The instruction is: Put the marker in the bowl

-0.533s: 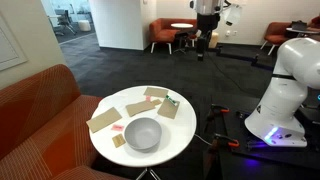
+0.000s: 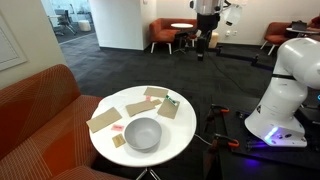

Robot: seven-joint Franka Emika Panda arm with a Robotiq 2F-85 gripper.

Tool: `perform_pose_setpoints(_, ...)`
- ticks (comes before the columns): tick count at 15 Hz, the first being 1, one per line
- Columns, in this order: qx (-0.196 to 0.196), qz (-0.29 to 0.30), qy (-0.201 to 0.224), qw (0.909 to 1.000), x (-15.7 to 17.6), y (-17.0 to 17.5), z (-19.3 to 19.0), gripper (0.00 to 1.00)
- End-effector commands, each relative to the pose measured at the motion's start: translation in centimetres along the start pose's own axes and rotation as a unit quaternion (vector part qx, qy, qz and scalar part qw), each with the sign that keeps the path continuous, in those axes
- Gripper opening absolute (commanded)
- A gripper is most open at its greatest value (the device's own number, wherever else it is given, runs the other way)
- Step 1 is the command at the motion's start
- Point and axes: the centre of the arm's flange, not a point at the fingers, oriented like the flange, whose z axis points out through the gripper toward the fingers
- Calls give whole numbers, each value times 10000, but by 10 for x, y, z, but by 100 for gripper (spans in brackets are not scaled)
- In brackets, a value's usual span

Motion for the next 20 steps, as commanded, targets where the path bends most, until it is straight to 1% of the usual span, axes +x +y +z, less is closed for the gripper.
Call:
perform_pose_setpoints(1,43,187,81,9998,10,8,0,100)
perform_pose_setpoints(6,193,796,187,9965,40,30,16,100)
perform_pose_setpoints(10,350,1378,223,9896,65,42,41,100)
perform_pose_setpoints(16,524,2121,257,9755,92,41,86,100)
perform_pose_setpoints(19,745,2274,250,9706,102,37,109,100)
perform_pose_setpoints(20,751,2365,274,9683,105,36,118,100)
